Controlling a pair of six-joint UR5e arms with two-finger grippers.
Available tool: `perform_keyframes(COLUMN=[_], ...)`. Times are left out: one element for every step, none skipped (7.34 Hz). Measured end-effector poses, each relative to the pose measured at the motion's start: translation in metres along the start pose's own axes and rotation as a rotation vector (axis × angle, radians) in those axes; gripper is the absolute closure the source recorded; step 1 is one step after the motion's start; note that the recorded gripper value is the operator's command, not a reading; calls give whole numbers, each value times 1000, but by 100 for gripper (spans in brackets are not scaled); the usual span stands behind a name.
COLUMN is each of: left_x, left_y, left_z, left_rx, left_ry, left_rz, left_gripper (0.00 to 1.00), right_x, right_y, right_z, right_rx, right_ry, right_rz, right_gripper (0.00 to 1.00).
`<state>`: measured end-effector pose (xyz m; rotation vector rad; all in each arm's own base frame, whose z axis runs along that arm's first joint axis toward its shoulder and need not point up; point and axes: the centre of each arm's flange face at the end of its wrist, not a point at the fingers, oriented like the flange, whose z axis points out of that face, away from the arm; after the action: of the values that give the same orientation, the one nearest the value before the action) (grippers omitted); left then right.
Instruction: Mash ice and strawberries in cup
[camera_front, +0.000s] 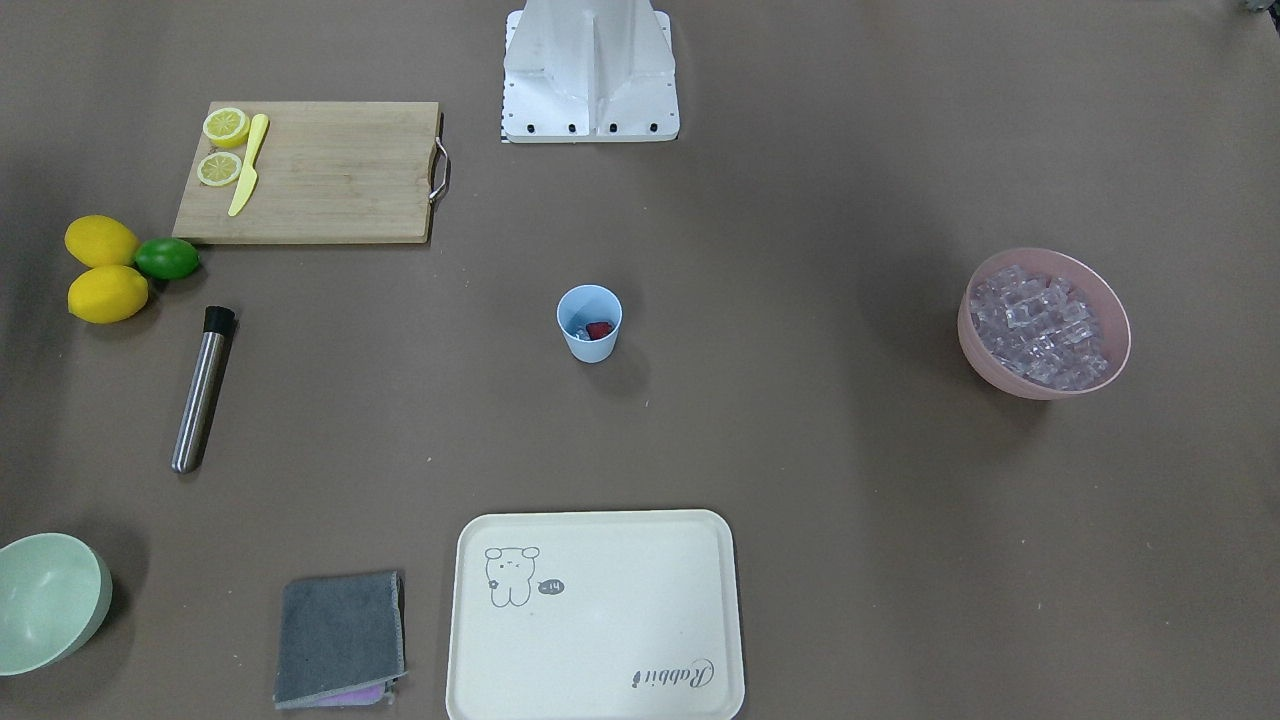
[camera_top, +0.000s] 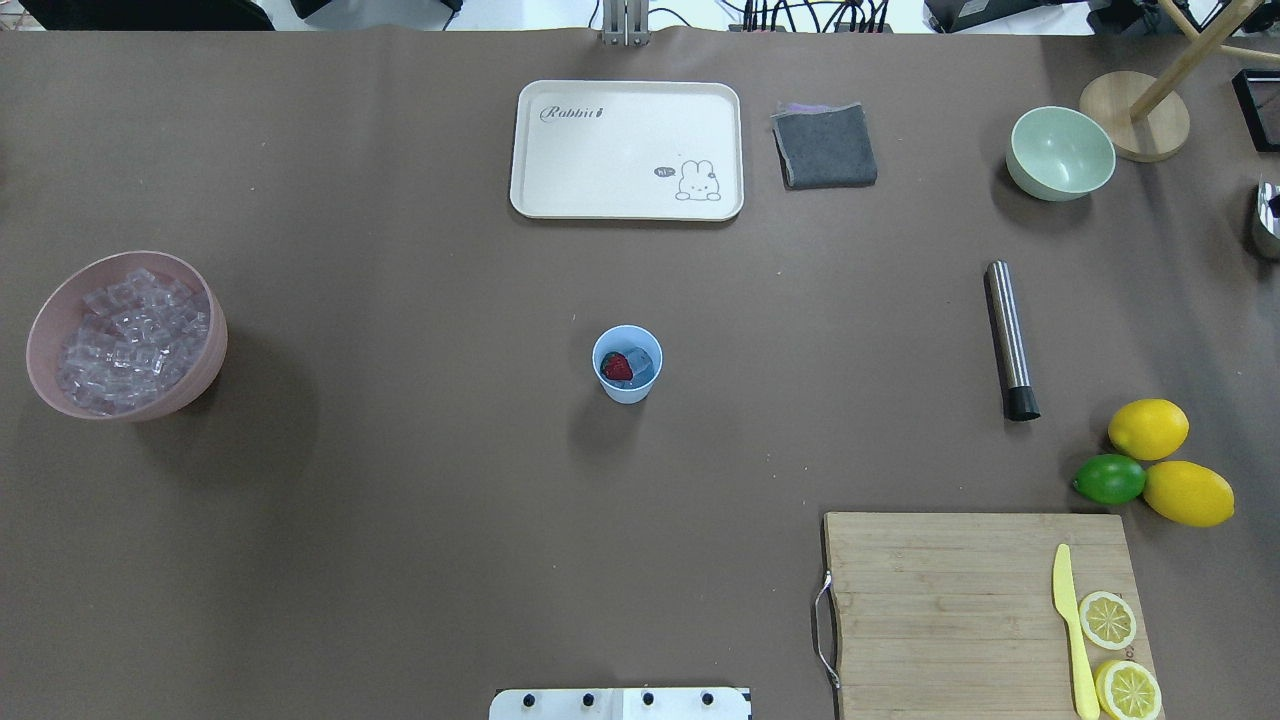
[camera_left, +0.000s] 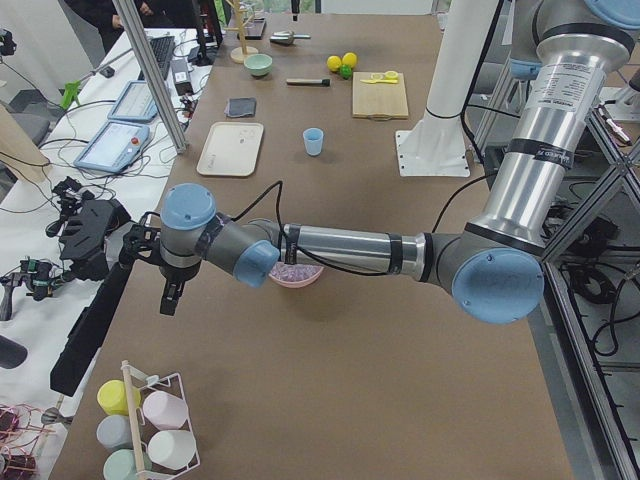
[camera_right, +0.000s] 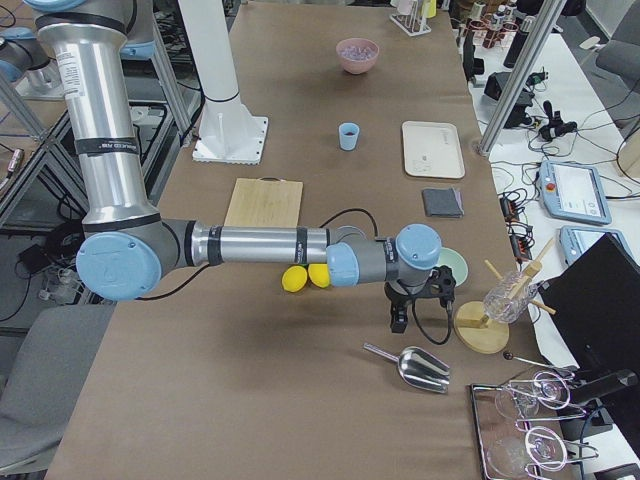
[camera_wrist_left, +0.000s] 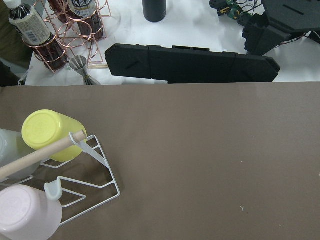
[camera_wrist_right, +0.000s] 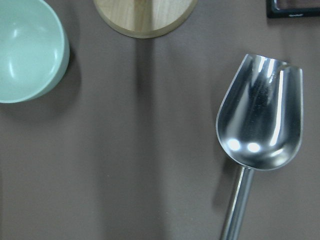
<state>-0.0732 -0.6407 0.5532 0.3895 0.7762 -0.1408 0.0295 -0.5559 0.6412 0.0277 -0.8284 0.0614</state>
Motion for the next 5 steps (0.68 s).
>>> perform_keyframes(left_x=[-1, -2, -2, -2, 0], left_y=[5, 8, 9, 9, 10], left_z=[2, 5, 6, 7, 11], left_rx=[-5, -11, -16, -20, -27], left_ry=[3, 3, 3, 3, 4], left_rz=[1, 1, -1, -4, -4], left_gripper=[2, 2, 2, 2, 2], right_x=[16, 21, 18, 12, 7], right_y=[11, 17, 21, 26, 33], right_z=[-7, -19, -33, -50, -60], right_rx=[-1, -11, -27, -42, -54], right_ry=[4, 12, 23, 45, 74], right_rz=[17, 26, 32, 37, 43], right_gripper=[0, 0, 0, 0, 0])
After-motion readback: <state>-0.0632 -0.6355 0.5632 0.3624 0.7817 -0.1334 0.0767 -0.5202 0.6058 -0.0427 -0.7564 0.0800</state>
